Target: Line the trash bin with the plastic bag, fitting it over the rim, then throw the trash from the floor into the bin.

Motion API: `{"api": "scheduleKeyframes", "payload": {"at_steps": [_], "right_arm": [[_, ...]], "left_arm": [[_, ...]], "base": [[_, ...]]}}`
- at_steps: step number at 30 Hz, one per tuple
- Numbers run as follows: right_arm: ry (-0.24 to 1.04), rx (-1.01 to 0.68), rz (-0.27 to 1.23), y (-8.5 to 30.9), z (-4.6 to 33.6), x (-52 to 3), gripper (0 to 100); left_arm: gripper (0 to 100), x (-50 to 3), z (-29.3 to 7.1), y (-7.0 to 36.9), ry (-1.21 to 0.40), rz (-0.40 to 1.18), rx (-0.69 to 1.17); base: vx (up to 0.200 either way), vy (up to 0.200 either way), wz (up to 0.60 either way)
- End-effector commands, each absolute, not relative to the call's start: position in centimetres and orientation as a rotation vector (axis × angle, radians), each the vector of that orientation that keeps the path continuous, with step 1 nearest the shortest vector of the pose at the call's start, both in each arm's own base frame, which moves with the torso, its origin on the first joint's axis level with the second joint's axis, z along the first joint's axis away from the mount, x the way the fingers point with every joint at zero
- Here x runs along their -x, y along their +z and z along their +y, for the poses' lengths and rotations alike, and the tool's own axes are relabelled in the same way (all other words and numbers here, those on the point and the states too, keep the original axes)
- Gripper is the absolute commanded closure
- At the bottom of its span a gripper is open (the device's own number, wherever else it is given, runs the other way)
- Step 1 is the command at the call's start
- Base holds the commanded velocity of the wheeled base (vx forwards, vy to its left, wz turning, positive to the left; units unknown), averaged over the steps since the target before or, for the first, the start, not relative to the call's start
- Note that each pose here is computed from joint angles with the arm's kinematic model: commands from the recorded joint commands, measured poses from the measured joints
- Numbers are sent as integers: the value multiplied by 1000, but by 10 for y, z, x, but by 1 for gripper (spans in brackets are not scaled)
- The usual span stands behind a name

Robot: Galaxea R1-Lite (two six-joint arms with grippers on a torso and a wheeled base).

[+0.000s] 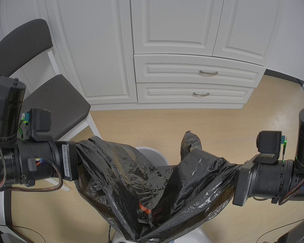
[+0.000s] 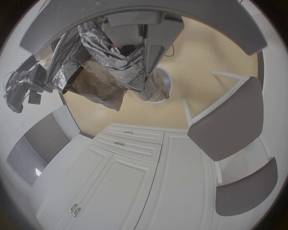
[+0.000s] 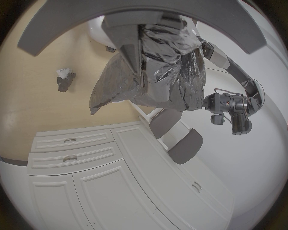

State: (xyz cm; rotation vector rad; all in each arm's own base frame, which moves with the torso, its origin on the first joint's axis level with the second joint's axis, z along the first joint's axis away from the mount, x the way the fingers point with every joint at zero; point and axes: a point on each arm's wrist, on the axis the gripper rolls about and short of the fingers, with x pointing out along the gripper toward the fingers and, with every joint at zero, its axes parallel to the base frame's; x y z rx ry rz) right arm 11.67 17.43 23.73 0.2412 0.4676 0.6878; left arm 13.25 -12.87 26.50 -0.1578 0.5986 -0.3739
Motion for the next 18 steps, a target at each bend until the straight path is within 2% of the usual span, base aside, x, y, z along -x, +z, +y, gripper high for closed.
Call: {"api": "scheduleKeyframes", "payload": {"at_steps": [1, 5, 18], "right_arm": [[703, -233, 476, 238, 174, -112, 100], [684, -221, 520, 239, 175, -114, 100], [650, -224, 596, 230, 185, -122, 100]], "left_arm": [[100, -145, -141, 273, -362, 622, 145], [100, -145, -142, 266, -341, 697, 95], [100, -146, -138, 274, -321, 708, 92]], "base": [[0, 0, 0], [0, 0, 0], [0, 0, 0]]}}
